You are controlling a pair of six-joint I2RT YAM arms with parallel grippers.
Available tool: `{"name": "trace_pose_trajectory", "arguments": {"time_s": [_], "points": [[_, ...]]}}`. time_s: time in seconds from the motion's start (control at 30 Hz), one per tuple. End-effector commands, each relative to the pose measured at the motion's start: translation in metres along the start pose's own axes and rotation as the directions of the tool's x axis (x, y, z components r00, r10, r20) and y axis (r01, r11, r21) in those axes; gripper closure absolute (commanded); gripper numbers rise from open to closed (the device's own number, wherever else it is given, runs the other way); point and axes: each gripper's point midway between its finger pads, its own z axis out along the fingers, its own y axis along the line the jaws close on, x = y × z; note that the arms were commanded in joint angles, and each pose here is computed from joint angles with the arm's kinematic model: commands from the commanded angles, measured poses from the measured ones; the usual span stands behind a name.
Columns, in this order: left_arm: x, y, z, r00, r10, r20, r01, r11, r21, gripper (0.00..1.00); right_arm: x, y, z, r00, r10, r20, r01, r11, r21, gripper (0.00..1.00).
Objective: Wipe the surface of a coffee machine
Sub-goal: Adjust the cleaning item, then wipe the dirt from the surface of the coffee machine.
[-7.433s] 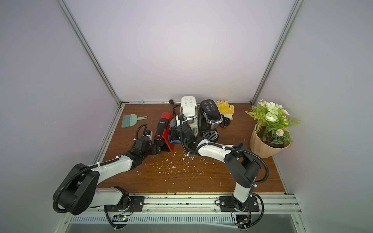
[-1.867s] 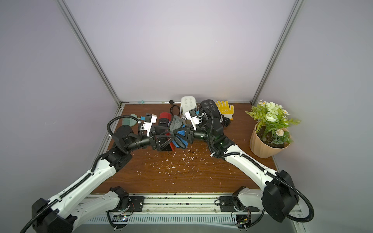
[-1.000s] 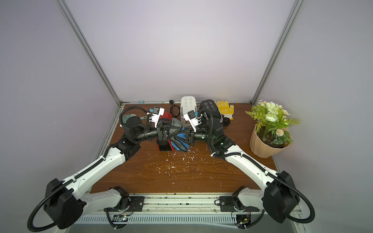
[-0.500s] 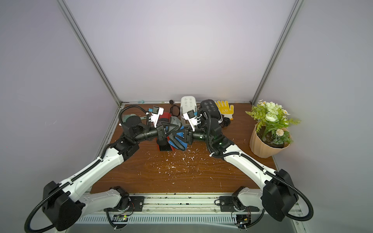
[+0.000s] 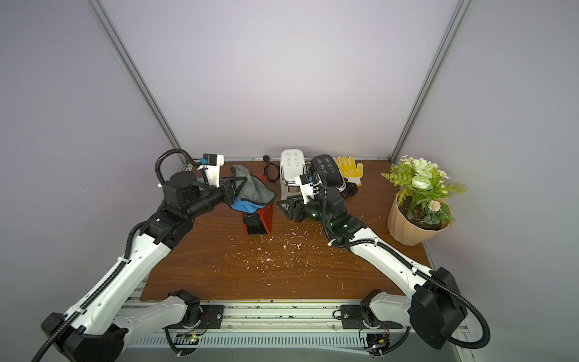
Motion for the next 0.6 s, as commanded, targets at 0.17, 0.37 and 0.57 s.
{"name": "trace_pose_trajectory", "arguments": {"time_s": [0.17,0.37,0.57], "points": [[-0.007,0.101,-0.015,0.974,-0.106,0.199,0.171,0.922,-0.348,1.0,0.016,-0.023,-0.001,1.0,-0.006,-0.015,0.008,0.996,0.091,0.38],[0.028,0.158,0.01,0.92,-0.313,0.237,0.373,0.885,-0.278,1.0,0.021,-0.027,0.002,0.999,0.004,-0.041,0.0,0.995,0.103,0.38],[0.085,0.164,0.058,0.896,-0.437,0.075,0.444,0.881,-0.165,1.0,0.012,-0.027,0.006,0.999,0.006,-0.037,-0.001,0.993,0.118,0.38]]}}
